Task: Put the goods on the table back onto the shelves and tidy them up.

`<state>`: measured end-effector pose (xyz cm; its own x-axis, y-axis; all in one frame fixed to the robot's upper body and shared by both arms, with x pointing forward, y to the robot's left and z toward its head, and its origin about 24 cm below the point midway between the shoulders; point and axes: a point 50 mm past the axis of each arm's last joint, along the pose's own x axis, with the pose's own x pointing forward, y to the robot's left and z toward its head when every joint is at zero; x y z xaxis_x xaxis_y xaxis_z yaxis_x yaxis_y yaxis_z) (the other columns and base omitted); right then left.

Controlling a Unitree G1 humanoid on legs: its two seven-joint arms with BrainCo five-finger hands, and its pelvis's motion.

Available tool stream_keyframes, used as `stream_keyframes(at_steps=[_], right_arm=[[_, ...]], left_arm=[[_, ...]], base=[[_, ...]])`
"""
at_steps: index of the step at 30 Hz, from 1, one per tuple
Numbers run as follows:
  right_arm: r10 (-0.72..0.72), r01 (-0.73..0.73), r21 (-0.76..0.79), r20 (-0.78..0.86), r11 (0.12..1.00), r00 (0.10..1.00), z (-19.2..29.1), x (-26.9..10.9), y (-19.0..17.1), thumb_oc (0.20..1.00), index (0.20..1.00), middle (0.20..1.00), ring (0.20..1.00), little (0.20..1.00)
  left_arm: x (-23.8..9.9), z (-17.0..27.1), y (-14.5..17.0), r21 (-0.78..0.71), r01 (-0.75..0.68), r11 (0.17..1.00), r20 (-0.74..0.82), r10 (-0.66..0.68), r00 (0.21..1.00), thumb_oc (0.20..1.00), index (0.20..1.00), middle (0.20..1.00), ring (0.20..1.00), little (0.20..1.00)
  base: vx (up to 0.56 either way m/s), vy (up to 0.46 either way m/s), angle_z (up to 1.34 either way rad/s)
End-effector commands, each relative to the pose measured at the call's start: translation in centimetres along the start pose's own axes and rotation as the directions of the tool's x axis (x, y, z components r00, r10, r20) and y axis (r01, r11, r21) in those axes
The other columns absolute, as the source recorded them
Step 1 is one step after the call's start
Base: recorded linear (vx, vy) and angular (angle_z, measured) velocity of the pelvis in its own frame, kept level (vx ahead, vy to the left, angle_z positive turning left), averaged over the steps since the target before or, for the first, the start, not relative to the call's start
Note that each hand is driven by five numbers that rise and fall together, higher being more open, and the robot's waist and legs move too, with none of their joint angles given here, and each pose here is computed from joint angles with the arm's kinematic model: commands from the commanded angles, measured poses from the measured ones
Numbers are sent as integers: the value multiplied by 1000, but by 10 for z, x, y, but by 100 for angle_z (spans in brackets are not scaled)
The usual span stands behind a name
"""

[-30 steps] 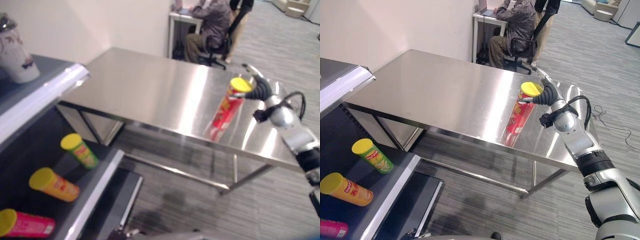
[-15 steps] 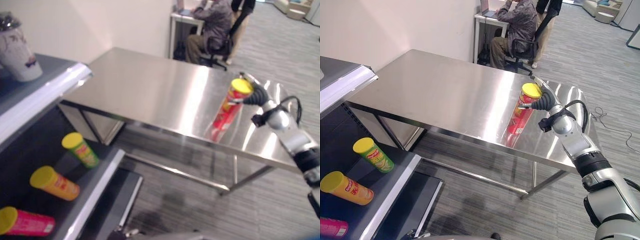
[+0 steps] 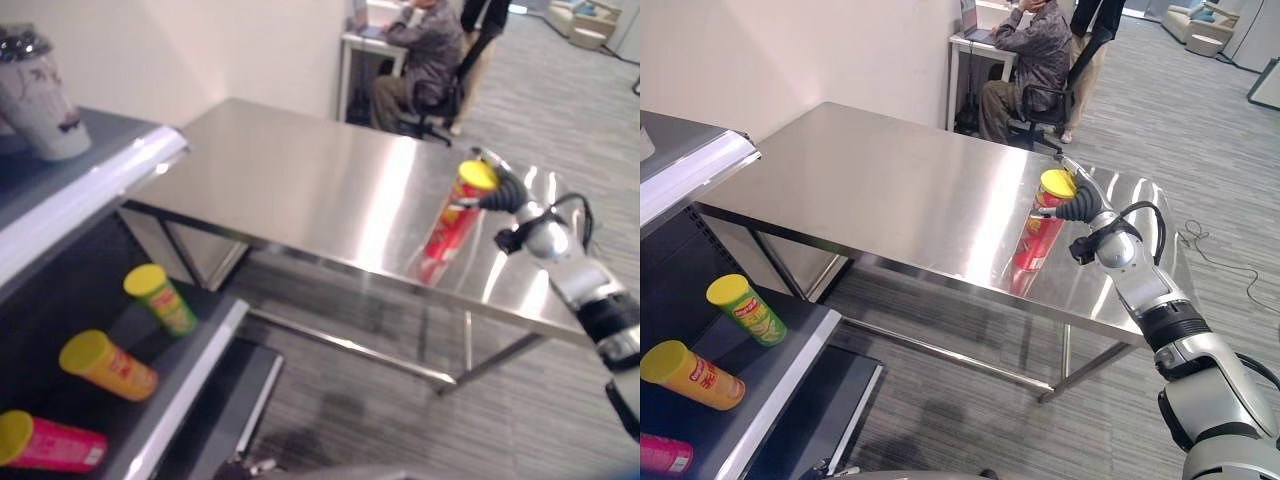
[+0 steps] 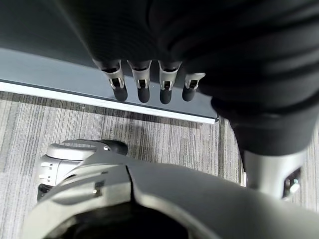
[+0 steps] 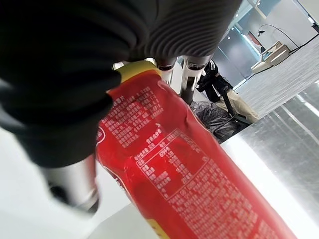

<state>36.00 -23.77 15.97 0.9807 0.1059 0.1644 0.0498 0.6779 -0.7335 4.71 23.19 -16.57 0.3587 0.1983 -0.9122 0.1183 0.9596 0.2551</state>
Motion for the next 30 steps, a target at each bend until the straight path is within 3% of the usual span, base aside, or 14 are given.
stream_keyframes(at_steps=[1,15,23,30], right_arm=[[-51,51,3,50,999,997,18,16,-19,200,200,200,200,200],[-18,23,-98,57,995,998,14,9,-17,200,200,200,200,200],[-165,184,-168,119,969,979,18,-5,-34,200,200,200,200,200],[-338,403,-232,275,885,900,37,-36,-59,200,200,200,200,200]], left_arm=[[-2,-10,-15,46,60,997,-55,-57,997,1000,1000,1000,1000,1000],[-1,-6,-15,57,60,997,-40,-58,998,1000,1000,1000,1000,1000],[0,-3,-14,74,40,996,-27,-39,999,1000,1000,1000,1000,1000],[-1,-5,-12,97,17,995,-23,-15,1000,1000,1000,1000,1000,1000]], base=[[0,0,0],[2,1,2],[0,0,0],[-1,3,0]])
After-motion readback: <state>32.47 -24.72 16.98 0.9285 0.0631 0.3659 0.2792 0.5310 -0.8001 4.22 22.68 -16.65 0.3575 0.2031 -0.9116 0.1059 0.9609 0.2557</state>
